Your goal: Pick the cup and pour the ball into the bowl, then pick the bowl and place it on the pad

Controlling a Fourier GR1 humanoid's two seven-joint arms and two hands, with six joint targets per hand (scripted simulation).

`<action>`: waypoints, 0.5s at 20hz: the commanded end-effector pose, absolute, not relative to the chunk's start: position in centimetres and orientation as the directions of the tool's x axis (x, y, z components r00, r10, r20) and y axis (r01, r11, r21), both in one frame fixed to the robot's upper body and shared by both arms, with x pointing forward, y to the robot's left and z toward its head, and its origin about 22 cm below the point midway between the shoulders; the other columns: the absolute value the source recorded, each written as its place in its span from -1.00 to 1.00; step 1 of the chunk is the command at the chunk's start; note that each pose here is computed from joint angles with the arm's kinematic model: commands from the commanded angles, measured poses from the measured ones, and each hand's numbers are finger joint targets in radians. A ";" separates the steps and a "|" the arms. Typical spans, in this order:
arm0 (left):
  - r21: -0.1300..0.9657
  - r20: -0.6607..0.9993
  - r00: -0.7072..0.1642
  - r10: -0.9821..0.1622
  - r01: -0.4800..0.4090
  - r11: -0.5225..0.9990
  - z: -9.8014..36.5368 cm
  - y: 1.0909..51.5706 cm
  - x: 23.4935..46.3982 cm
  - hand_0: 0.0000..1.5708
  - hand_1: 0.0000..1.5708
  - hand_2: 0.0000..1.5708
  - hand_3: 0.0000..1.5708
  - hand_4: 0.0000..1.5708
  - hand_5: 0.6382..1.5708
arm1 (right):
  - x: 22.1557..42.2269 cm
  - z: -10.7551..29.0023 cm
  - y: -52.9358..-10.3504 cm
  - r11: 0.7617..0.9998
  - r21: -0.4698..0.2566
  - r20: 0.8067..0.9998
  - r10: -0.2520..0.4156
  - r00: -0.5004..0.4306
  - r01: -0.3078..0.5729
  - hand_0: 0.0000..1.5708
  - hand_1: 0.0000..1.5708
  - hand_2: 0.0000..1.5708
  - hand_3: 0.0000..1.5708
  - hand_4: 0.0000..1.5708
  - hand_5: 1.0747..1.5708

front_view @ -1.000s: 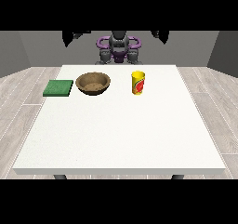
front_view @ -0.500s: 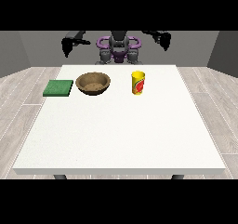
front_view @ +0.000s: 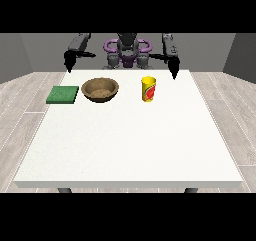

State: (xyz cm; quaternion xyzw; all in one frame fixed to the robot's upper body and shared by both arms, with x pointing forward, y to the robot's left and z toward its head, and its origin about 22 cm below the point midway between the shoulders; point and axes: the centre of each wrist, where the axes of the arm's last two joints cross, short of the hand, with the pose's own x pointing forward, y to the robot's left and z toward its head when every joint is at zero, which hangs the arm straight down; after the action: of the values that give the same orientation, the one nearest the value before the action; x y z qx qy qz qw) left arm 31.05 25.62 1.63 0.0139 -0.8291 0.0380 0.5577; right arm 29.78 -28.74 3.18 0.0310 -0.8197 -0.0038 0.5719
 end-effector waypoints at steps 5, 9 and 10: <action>-0.023 0.923 -0.385 0.003 -0.047 0.999 0.0 23.2 34.4 -1.00 -1.00 -1.00 -1.00 -1.00 0.60 | 33.1 3.9 -27.7 0.998 0.035 0.930 -0.050 -0.365 -0.046 -1.00 -1.00 -1.00 -1.00 -1.00 1.00; -0.041 0.903 -0.429 0.004 -0.077 0.996 0.2 23.3 35.9 -1.00 -1.00 -1.00 -1.00 -1.00 0.64 | 34.4 6.3 -28.5 0.996 0.047 0.907 -0.071 -0.415 -0.070 -1.00 -1.00 -1.00 -1.00 -1.00 1.00; -0.008 0.906 -0.421 -0.049 -0.134 0.991 -2.0 23.9 34.6 -1.00 -1.00 -1.00 -1.00 -1.00 0.59 | 33.0 4.5 -28.8 0.995 0.024 0.913 -0.060 -0.404 -0.093 -1.00 -1.00 -1.00 -1.00 -1.00 1.00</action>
State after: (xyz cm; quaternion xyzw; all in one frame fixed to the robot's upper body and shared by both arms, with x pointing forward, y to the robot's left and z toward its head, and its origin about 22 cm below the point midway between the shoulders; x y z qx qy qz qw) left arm 34.44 23.01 -0.39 0.0254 -0.8393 0.0315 0.5421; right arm 33.22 -28.33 4.68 0.0348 -0.8321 0.0038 0.5535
